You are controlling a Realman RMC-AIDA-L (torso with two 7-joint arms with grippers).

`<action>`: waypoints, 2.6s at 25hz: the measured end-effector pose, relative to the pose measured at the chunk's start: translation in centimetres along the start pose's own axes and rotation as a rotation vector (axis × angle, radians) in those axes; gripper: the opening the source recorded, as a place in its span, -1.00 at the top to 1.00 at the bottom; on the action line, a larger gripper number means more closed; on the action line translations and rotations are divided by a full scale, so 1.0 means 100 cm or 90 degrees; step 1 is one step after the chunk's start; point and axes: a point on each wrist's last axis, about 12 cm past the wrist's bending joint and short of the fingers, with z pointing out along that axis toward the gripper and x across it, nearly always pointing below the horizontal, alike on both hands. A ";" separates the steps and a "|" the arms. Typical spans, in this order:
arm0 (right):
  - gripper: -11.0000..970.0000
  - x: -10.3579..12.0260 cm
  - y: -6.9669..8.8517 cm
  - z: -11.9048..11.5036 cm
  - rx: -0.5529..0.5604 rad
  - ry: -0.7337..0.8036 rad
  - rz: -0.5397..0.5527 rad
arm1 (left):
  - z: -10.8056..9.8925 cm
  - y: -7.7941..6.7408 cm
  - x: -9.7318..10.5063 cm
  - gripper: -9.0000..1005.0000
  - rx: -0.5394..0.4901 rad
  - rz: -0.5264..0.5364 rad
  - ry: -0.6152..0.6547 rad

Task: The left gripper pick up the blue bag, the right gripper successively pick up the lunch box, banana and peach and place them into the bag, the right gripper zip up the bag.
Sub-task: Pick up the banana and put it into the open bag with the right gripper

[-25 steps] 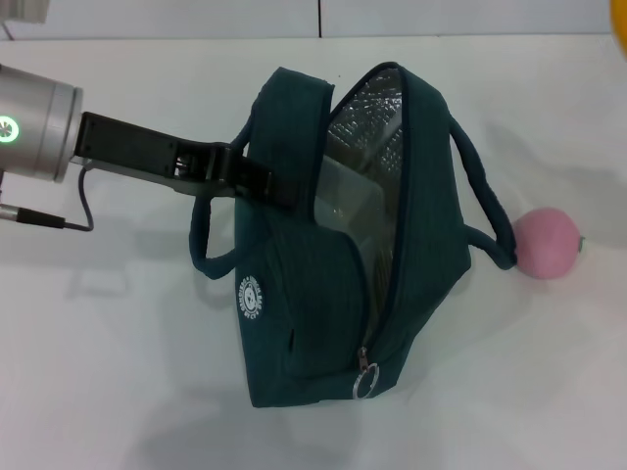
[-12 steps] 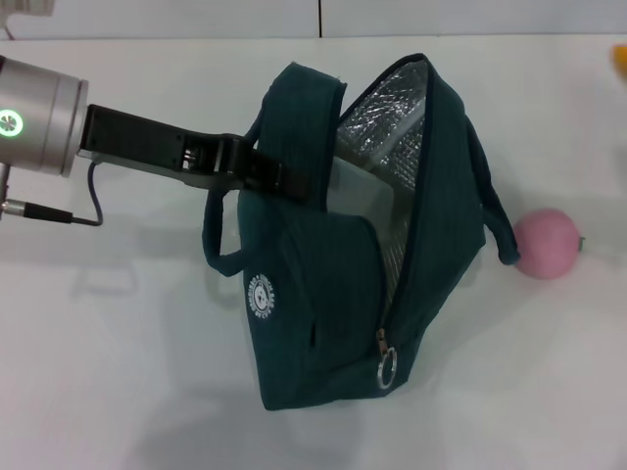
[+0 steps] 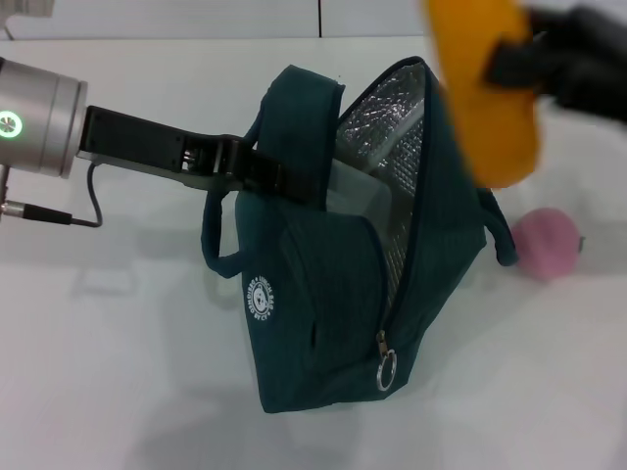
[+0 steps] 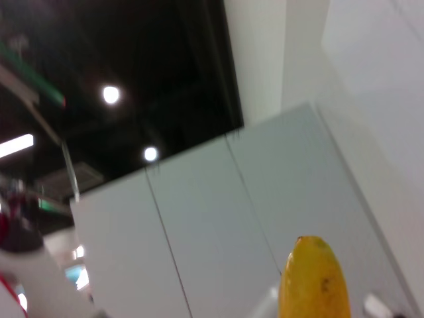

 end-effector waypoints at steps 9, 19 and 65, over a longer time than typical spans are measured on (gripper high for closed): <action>0.11 0.025 -0.010 0.015 0.014 0.004 -0.100 | 0.000 0.000 0.000 0.92 0.000 0.005 0.001; 0.11 0.045 -0.012 0.018 0.043 -0.059 -0.137 | 0.001 -0.001 -0.001 0.92 0.001 0.010 0.000; 0.11 0.078 -0.013 0.032 0.061 -0.023 -0.182 | 0.004 -0.003 -0.004 0.92 0.007 0.020 -0.004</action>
